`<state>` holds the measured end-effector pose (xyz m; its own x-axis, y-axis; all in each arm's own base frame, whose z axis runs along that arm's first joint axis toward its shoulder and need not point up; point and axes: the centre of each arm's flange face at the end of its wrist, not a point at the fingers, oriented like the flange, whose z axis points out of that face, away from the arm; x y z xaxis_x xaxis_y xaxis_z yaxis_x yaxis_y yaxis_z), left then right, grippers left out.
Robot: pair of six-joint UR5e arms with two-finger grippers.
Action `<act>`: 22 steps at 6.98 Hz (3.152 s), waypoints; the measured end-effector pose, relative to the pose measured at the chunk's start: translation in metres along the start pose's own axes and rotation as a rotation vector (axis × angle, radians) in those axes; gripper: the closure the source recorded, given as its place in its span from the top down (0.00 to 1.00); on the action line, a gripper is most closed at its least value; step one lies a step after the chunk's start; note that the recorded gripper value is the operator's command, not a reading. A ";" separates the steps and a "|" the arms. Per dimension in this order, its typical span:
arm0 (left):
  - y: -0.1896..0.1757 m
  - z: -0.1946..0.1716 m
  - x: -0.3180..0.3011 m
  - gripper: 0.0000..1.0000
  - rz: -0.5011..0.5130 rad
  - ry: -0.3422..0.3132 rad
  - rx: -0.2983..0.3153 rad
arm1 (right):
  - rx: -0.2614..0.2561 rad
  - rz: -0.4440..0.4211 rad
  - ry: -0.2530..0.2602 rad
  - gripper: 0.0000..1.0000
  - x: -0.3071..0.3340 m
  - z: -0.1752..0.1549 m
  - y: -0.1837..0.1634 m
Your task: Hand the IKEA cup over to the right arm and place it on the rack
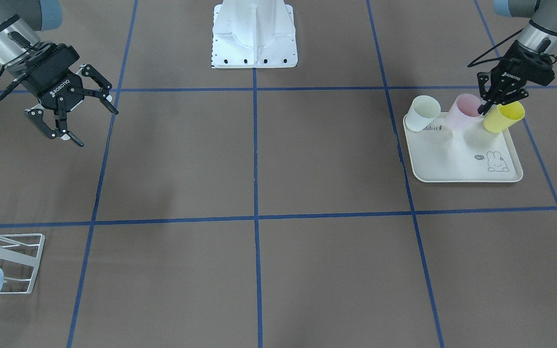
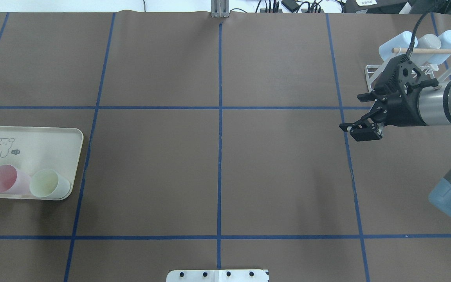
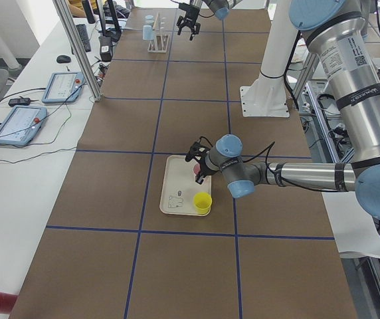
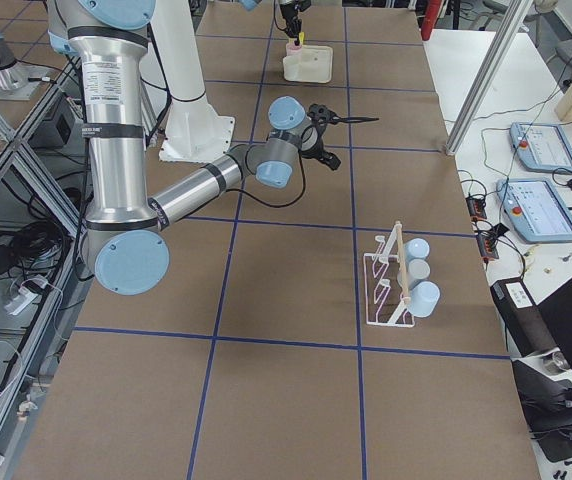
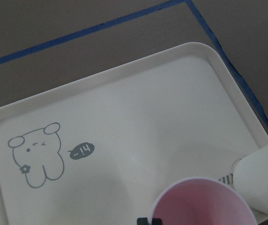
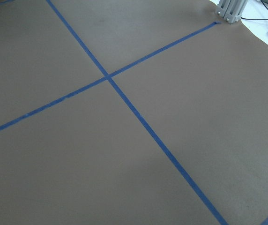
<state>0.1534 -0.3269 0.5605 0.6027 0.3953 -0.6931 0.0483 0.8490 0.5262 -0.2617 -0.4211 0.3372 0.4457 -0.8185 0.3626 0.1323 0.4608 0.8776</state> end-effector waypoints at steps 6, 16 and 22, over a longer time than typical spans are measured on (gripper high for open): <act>-0.108 -0.101 0.072 0.00 -0.303 0.290 0.167 | 0.126 -0.114 -0.174 0.99 -0.112 0.057 -0.091; -0.205 -0.030 0.326 0.00 -0.490 0.691 0.059 | 0.403 -0.181 -0.235 0.99 -0.215 0.115 -0.143; -0.198 -0.009 0.344 0.00 -0.494 0.687 0.035 | 0.478 -0.188 -0.279 0.99 -0.231 0.109 -0.140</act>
<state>0.3445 -0.3558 0.2136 -0.1117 0.1169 -0.9868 0.2106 0.9733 0.0914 -0.4799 -0.3338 0.1645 0.1947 -0.9605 0.1986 -0.2560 0.1457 0.9556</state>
